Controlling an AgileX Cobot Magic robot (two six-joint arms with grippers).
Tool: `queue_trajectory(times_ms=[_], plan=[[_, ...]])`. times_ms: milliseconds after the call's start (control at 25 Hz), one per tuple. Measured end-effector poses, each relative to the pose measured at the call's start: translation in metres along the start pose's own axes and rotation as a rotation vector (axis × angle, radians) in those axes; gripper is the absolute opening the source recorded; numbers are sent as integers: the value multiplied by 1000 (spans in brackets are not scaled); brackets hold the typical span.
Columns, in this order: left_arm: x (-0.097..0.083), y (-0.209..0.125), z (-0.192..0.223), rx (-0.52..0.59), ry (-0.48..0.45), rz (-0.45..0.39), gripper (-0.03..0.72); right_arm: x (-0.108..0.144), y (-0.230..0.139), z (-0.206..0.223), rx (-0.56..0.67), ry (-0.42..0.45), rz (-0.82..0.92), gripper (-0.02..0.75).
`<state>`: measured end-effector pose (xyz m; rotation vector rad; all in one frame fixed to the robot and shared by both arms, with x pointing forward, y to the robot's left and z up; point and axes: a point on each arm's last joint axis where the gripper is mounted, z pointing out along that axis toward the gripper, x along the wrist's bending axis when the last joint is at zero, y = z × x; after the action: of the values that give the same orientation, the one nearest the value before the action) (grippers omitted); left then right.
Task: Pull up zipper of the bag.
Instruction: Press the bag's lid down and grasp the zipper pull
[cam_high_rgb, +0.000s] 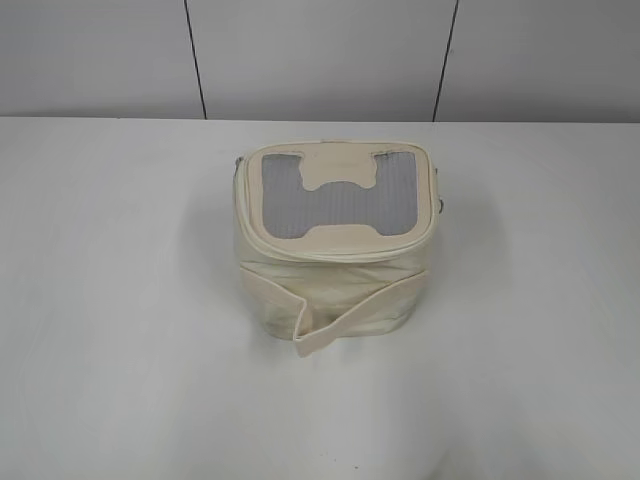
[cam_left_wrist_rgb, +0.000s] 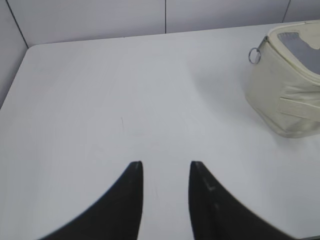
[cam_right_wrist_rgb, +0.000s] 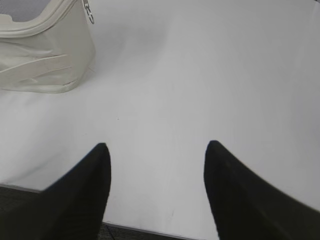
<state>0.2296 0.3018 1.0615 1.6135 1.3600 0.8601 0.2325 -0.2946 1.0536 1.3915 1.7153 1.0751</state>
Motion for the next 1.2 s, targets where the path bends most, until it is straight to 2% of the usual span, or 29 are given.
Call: queue_trajectory(times_ms=[1200], plan=[[0,0,0,0,0,0,238,1,0,0,-2,13,8,471]])
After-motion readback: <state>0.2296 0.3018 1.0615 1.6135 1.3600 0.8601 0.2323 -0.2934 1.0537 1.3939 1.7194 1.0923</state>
